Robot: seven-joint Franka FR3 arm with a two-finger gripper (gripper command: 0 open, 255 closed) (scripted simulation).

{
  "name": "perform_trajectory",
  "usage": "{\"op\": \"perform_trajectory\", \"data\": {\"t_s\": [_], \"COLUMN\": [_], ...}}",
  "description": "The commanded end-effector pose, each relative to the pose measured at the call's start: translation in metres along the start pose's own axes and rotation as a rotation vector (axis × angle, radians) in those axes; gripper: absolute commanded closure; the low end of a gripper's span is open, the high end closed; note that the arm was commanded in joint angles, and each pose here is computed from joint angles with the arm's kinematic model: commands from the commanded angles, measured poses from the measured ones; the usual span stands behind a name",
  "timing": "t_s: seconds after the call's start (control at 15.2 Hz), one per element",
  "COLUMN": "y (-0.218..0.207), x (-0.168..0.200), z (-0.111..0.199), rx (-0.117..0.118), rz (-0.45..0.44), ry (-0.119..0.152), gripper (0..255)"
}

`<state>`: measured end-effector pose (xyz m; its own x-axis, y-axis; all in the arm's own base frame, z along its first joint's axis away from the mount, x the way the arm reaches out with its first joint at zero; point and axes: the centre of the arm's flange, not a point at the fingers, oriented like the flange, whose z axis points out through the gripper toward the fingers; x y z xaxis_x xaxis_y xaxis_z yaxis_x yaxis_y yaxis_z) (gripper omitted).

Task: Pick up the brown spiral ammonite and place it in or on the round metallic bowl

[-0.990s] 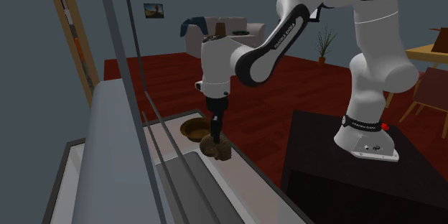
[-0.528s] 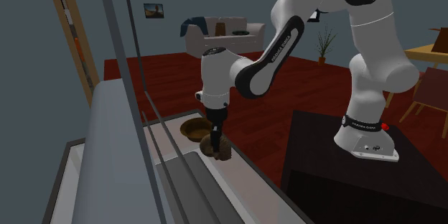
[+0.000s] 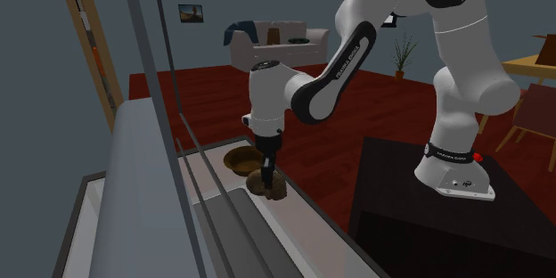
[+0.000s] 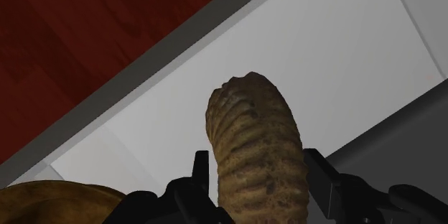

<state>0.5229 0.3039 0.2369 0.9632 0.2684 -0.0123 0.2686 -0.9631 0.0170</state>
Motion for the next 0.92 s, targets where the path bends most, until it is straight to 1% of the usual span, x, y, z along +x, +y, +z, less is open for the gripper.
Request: {"op": "perform_trajectory", "data": {"t_s": [0.0, 0.53, 0.86], "y": [0.0, 0.0, 0.0], "x": [0.0, 0.0, 0.0], "z": [0.0, 0.0, -0.026], "rx": [0.0, 0.0, 0.0], "rz": [0.0, 0.0, 0.0], "ry": [-0.001, 0.0, 0.0], "gripper": [255, 255, 255]}}
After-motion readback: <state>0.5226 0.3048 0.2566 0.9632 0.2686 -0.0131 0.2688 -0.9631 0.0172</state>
